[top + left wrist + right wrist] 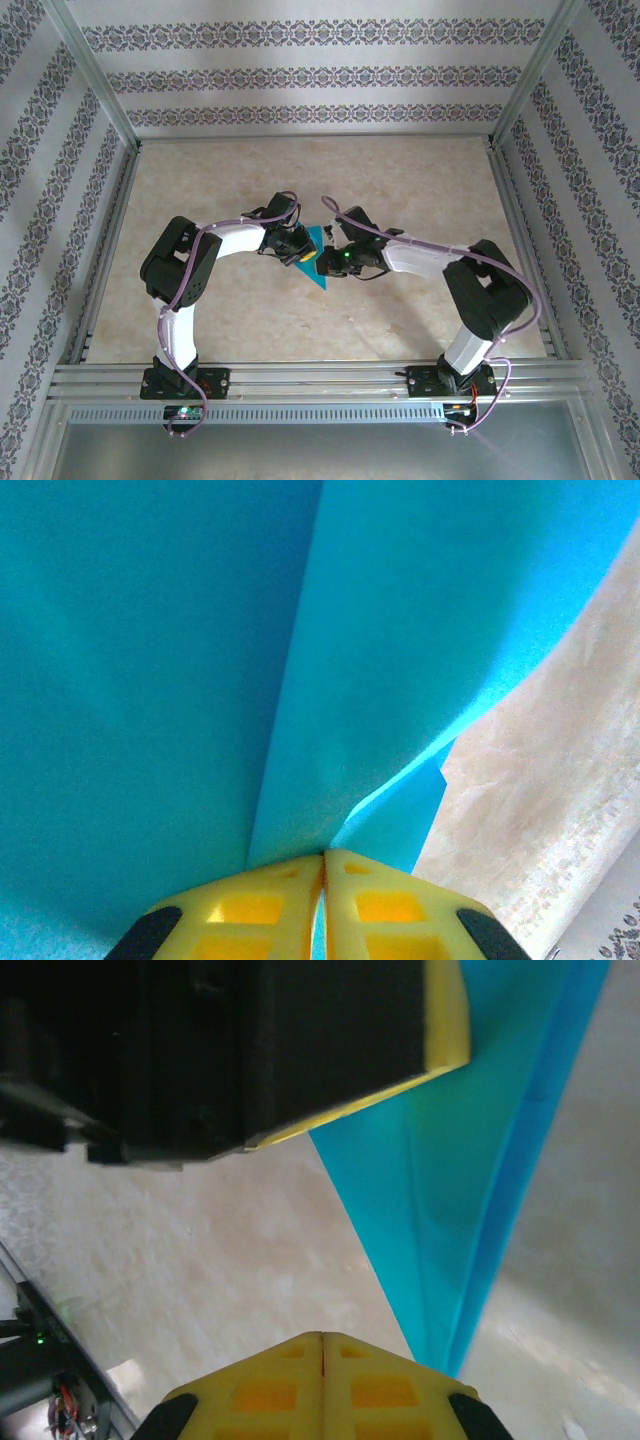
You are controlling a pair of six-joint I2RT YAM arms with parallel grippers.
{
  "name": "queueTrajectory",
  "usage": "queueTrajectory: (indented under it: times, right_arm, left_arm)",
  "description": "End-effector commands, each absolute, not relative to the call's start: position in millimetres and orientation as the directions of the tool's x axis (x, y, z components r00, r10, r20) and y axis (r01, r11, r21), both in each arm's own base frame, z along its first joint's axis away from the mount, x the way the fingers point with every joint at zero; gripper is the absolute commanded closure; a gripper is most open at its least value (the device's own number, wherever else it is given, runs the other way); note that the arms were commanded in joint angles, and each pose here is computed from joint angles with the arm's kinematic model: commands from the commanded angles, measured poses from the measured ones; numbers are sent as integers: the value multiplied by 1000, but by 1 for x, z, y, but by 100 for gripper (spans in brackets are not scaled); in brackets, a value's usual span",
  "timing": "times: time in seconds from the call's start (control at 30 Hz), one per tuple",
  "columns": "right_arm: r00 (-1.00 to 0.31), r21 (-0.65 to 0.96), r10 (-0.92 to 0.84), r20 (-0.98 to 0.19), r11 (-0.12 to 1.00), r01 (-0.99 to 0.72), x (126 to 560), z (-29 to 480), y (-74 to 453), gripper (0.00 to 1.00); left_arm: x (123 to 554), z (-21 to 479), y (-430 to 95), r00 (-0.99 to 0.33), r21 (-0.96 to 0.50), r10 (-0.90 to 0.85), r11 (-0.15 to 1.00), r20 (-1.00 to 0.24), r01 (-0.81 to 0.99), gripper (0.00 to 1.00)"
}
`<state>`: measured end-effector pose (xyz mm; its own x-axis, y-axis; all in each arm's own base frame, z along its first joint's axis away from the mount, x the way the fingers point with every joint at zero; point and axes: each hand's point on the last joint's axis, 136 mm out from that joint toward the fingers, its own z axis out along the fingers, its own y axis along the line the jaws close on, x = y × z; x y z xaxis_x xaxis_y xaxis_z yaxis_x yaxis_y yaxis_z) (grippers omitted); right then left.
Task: Fold a paper plane with a square sheet of paper (pick it up from the middle)
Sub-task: Fourth fold the wing at the center of the table.
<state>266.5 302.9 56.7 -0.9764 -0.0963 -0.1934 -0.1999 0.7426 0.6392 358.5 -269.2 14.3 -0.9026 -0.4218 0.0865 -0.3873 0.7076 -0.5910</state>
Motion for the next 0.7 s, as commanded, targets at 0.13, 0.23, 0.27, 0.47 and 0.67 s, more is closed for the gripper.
queueTrajectory:
  times: [0.13,0.23,0.27,0.47,0.67]
  right_arm:
    - [-983,576,-68,-169,802,-154,274,23,295,96]
    - [-987,571,-60,-146,810,-134,272,13,288,96]
    - [-989,570,-61,-136,812,-128,271,10,286,96]
    - [-995,545,-86,-52,832,-100,256,-12,269,96]
    - [-989,540,-143,25,835,-107,240,-20,248,96]
  left_arm:
    - [314,-49,-228,-868,-340,-475,800,145,-495,88]
    - [317,-44,-230,-870,-360,-472,795,140,-489,88]
    - [318,-42,-231,-872,-367,-470,793,137,-486,88]
    - [335,-16,-244,-900,-475,-430,779,71,-409,88]
    - [360,55,-275,-939,-710,-312,694,-148,-119,84]
